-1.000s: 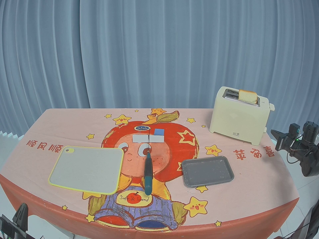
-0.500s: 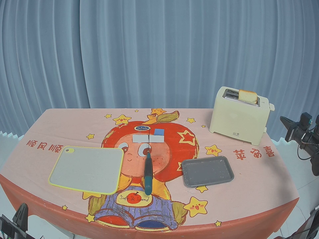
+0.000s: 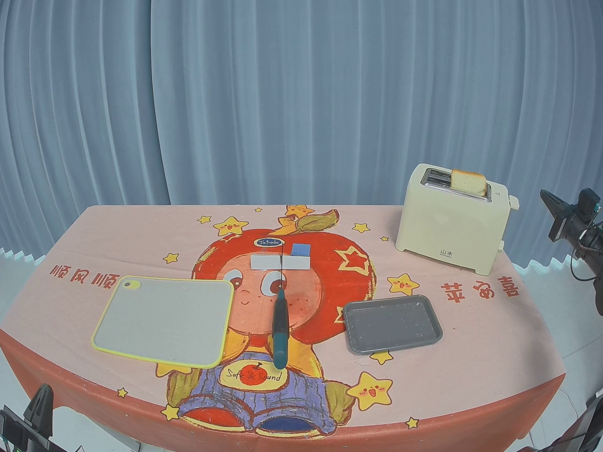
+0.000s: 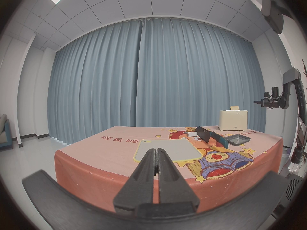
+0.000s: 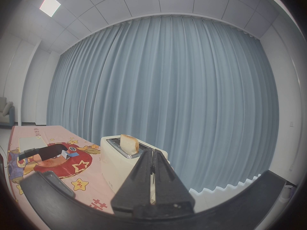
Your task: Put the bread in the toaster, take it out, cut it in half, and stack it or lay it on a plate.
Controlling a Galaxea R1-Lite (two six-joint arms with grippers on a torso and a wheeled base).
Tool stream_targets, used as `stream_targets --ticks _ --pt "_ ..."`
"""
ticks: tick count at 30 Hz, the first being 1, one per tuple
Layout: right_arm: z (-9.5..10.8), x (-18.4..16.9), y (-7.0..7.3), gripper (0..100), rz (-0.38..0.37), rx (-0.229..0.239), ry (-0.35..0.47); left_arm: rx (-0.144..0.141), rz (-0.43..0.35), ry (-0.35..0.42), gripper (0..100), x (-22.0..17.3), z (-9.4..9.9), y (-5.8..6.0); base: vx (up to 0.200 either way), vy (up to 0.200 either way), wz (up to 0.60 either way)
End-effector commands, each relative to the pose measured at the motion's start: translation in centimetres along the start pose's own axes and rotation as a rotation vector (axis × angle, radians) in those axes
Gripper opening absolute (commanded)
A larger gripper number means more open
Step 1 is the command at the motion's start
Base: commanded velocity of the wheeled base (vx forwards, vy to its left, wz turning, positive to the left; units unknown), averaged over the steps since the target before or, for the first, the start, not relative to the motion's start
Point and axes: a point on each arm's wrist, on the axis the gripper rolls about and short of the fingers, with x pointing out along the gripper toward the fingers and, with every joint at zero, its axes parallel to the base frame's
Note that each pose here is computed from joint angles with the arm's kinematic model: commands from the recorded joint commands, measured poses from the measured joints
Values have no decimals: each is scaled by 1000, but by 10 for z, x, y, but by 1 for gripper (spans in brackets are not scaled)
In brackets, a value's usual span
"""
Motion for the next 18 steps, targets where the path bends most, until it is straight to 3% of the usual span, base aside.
stream_targets --ticks 1,11,18 --pt "-10 16 -7 0 20 7 4 0 0 1 0 0 -5 0 0 0 0" --pt "-48 54 -21 0 128 -22 -64 0 0 1 0 0 -5 0 0 0 0" --pt "-60 60 -26 0 126 -10 -46 0 0 1 0 0 -5 0 0 0 0"
